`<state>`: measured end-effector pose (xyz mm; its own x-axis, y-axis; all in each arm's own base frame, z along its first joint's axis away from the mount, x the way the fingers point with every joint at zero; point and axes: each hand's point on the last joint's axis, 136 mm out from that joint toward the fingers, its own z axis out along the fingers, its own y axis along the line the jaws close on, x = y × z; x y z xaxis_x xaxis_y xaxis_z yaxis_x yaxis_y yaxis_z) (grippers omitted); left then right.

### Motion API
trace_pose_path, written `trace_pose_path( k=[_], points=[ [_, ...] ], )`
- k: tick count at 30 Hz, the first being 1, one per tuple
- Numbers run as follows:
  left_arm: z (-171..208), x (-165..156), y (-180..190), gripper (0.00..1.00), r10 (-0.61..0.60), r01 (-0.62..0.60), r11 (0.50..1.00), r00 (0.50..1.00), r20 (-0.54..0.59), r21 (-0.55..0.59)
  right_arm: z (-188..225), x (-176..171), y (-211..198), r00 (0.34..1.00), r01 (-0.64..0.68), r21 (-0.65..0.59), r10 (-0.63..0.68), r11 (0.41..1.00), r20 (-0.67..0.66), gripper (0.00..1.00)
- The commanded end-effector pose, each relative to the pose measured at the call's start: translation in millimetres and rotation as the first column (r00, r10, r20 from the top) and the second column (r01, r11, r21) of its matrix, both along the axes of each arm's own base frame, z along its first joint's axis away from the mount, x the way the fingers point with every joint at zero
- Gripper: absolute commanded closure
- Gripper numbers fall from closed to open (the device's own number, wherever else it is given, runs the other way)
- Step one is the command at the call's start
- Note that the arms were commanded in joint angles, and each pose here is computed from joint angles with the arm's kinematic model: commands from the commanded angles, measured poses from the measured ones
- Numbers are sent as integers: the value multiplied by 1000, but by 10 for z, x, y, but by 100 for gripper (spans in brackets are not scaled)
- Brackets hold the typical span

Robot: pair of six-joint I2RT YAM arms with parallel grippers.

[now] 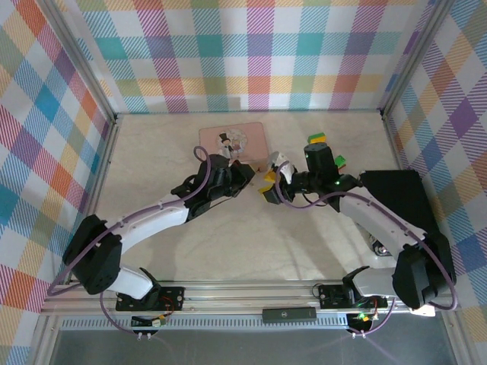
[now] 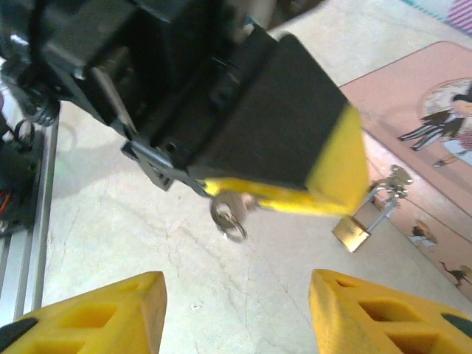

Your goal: Unlock the padlock with the key

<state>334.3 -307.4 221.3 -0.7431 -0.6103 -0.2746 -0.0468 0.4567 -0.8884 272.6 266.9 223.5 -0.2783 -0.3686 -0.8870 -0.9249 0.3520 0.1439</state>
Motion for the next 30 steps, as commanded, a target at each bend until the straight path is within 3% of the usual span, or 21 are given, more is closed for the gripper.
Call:
trace_pose_path(
  k=[1,3,7,9,16,20,30],
  points=[
    [252,101,196,100,58,-78,994,973,223,79,136,186,-127,938,291,66,-271,954,-217,46],
    [344,124,194,100,54,-79,995,950,308,69,136,219,-161,857,415,108,-349,903,-379,47],
    [480,146,97,100,45,-47,999,900,433,-6,173,136,-65,745,502,254,-264,827,-613,47],
    [534,131,39,100,37,-21,999,875,483,-40,269,65,21,752,462,321,-173,827,-636,47],
    [594,57,-78,100,32,20,996,843,537,-91,293,23,170,753,460,393,-116,797,-647,56],
    [562,11,-60,100,45,13,994,851,523,-107,234,79,224,767,441,410,-97,799,-635,67],
    [552,-90,-72,100,58,29,985,870,490,-169,226,190,286,793,420,432,-91,798,-603,72]
  ],
)
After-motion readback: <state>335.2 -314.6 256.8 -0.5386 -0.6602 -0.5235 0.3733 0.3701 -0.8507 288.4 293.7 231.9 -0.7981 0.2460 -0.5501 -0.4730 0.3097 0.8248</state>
